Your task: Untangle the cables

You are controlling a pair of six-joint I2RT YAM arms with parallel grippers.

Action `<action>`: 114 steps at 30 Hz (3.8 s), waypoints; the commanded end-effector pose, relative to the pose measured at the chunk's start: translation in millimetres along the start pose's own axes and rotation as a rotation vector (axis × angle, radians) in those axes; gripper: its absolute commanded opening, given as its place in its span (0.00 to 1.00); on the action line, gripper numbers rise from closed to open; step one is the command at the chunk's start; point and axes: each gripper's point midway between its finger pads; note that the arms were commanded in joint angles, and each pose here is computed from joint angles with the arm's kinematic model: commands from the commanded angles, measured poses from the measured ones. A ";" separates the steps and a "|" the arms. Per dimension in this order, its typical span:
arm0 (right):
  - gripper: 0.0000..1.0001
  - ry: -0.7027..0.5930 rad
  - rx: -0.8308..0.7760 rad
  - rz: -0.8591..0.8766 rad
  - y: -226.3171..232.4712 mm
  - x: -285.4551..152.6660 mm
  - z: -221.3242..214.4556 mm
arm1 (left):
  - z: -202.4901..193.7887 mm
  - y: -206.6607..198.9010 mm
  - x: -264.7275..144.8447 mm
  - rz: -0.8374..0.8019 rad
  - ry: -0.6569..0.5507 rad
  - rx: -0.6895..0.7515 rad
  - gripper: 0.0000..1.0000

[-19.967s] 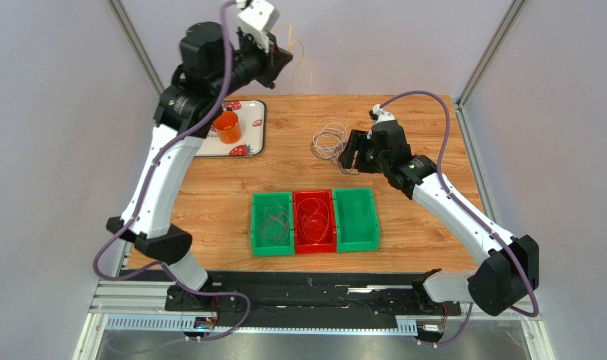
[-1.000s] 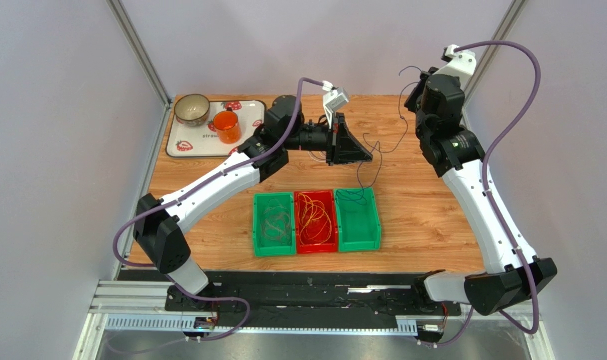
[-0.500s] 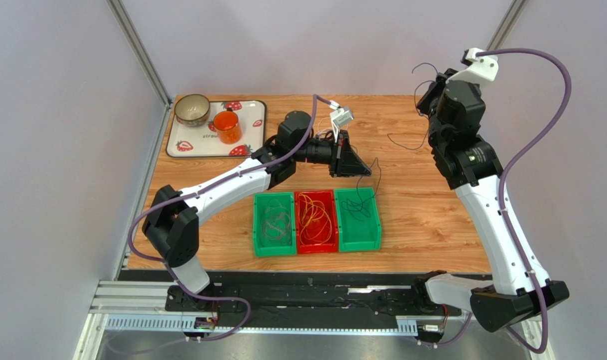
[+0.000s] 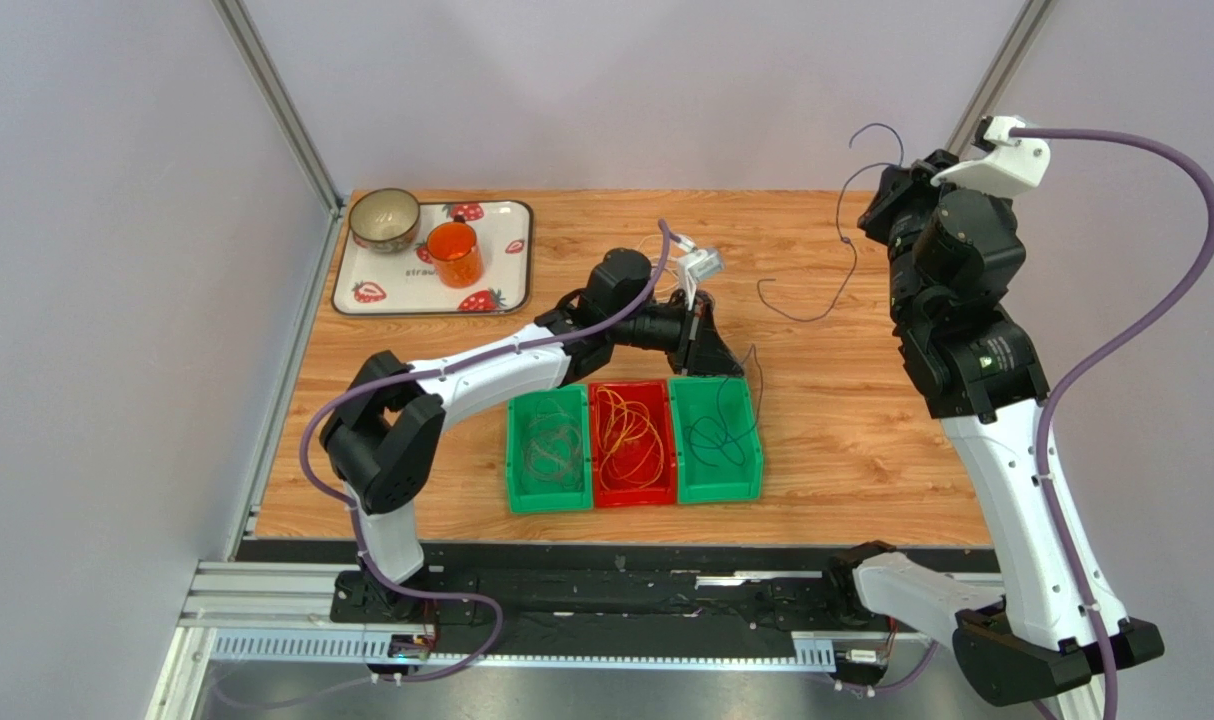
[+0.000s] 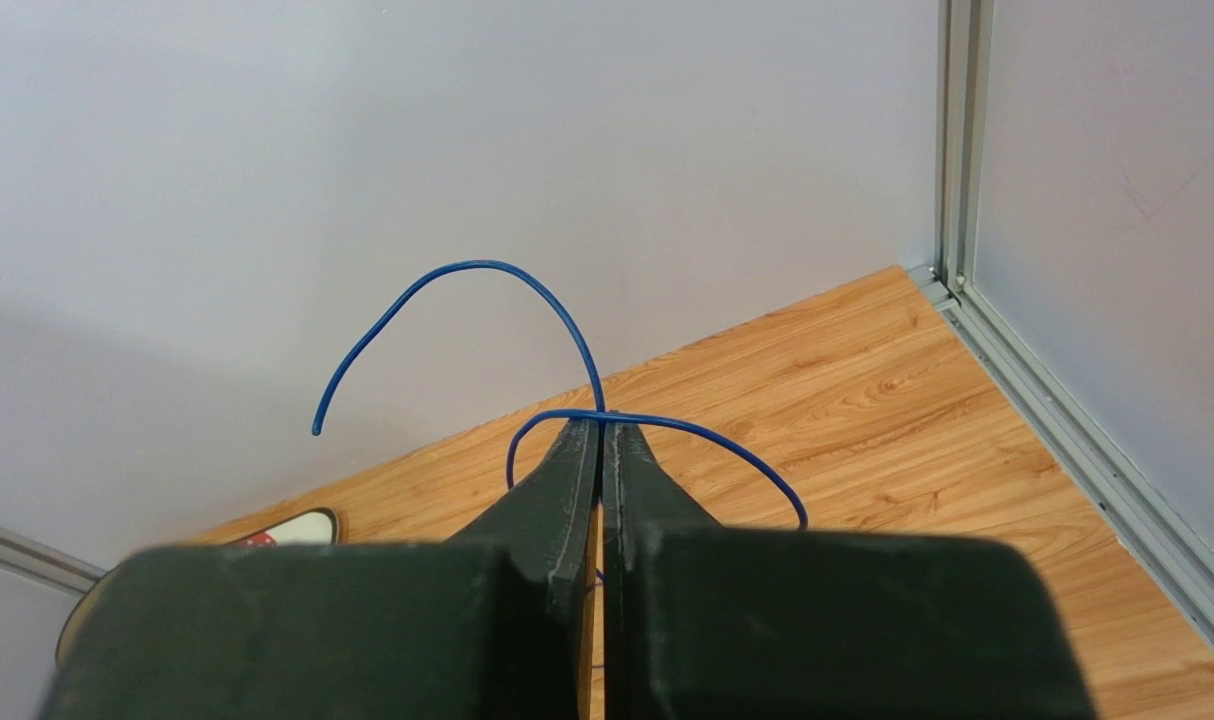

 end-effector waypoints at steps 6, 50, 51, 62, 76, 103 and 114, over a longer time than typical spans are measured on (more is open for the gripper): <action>0.00 0.002 0.050 0.053 4.2 -13.0 3.6 | -18.4 48.7 -3.1 0.258 -0.074 -0.141 0.00; 0.00 0.085 0.089 0.137 22.8 -9.8 -20.1 | -46.7 42.6 3.3 0.449 -0.026 -0.230 0.00; 0.00 0.085 0.090 0.140 23.0 -10.7 -19.9 | -52.2 46.3 2.8 0.465 -0.012 -0.238 0.00; 0.00 0.160 0.084 0.187 27.9 -15.2 -45.3 | -59.6 63.3 -10.1 0.609 0.067 -0.239 0.43; 0.00 0.247 0.115 0.280 44.0 -28.0 -58.9 | -18.0 28.2 -80.4 0.802 0.049 -0.099 0.61; 0.00 0.710 0.001 0.453 52.2 -91.9 -191.1 | -1.1 28.5 -332.2 1.358 -0.069 0.134 0.67; 0.00 0.877 -0.076 0.452 45.8 -113.6 -253.7 | -11.3 41.9 -332.4 1.366 -0.056 0.103 0.66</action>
Point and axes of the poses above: each gripper's point midway between its finger pads, its own x axis out along the fingers, its own y axis along the line the jaws close on, z = x × y, and after that the axes turned 3 degrees about -x, right-handed
